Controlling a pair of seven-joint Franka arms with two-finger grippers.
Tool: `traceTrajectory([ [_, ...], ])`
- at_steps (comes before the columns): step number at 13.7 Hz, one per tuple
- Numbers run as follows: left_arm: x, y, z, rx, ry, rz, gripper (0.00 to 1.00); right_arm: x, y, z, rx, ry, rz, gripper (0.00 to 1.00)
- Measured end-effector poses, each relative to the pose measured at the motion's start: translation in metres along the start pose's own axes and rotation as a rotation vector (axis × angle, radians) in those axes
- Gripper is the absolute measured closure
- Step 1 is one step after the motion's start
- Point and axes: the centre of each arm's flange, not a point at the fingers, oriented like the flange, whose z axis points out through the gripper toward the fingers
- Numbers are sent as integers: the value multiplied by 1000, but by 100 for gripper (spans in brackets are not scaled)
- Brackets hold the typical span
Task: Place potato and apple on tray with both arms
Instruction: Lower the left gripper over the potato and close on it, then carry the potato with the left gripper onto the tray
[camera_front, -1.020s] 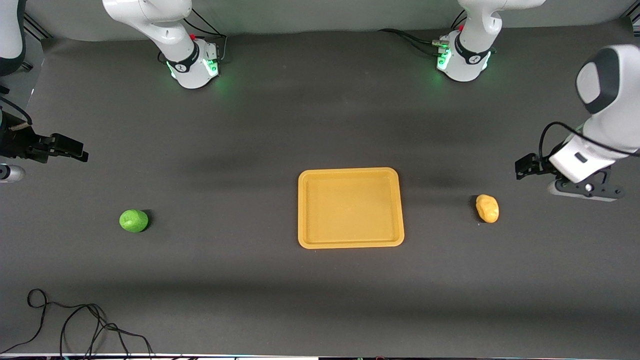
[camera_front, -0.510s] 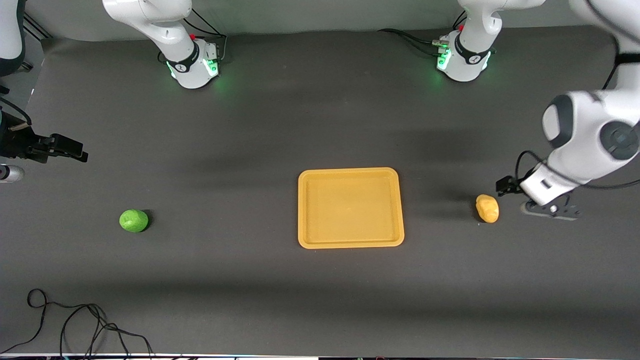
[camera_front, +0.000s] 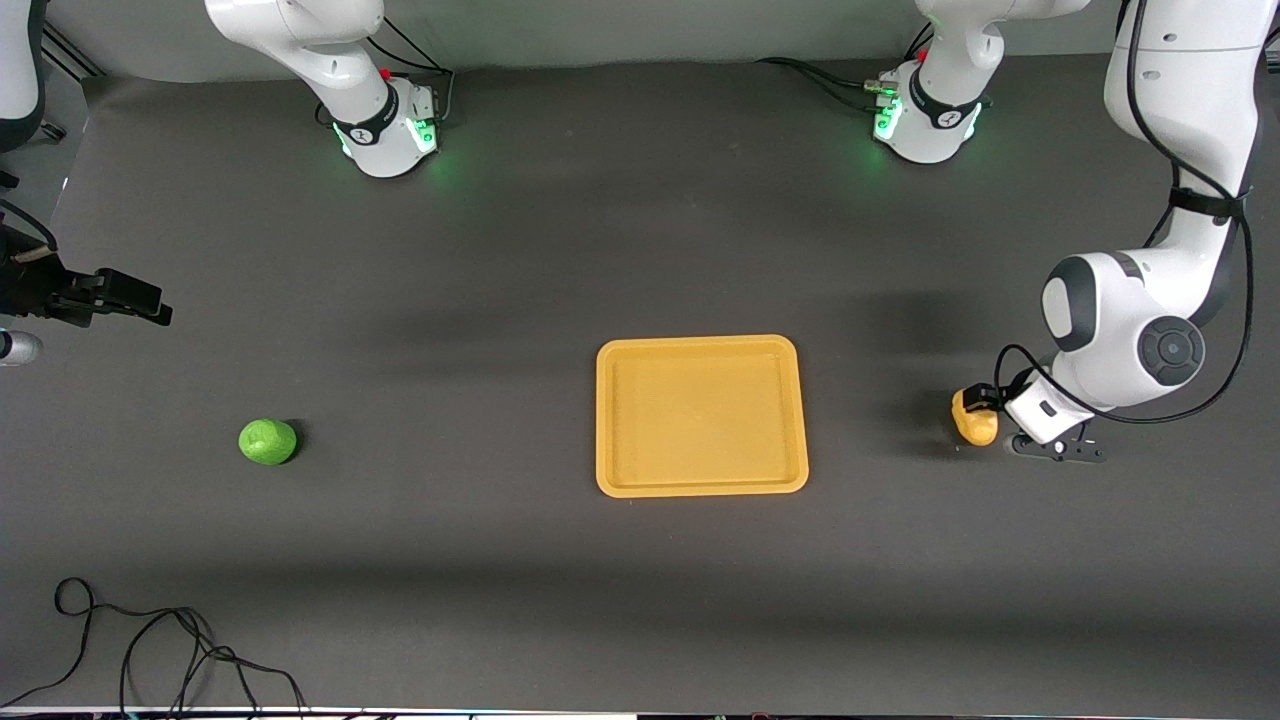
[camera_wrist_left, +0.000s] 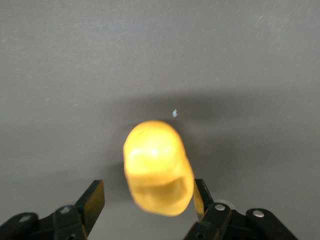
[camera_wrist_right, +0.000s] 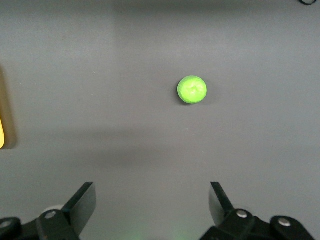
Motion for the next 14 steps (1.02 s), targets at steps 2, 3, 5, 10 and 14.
traceTrajectory([
  [2,4,5,4,-12,0,1,18,0,0,0,0,0,0,0],
  [3,5,6,6,-12,-2,10,18,0,0,0,0,0,1,0],
  [5,4,2,12,-11,-13,40,20,0,2,0,0,0,3,0],
  [10,0,-18,26,-15,-40,26,40,0,4,0,1,0,7,0],
  [14,3,-13,3,-27,-53,15,41,0,4,0,1,0,8,0],
])
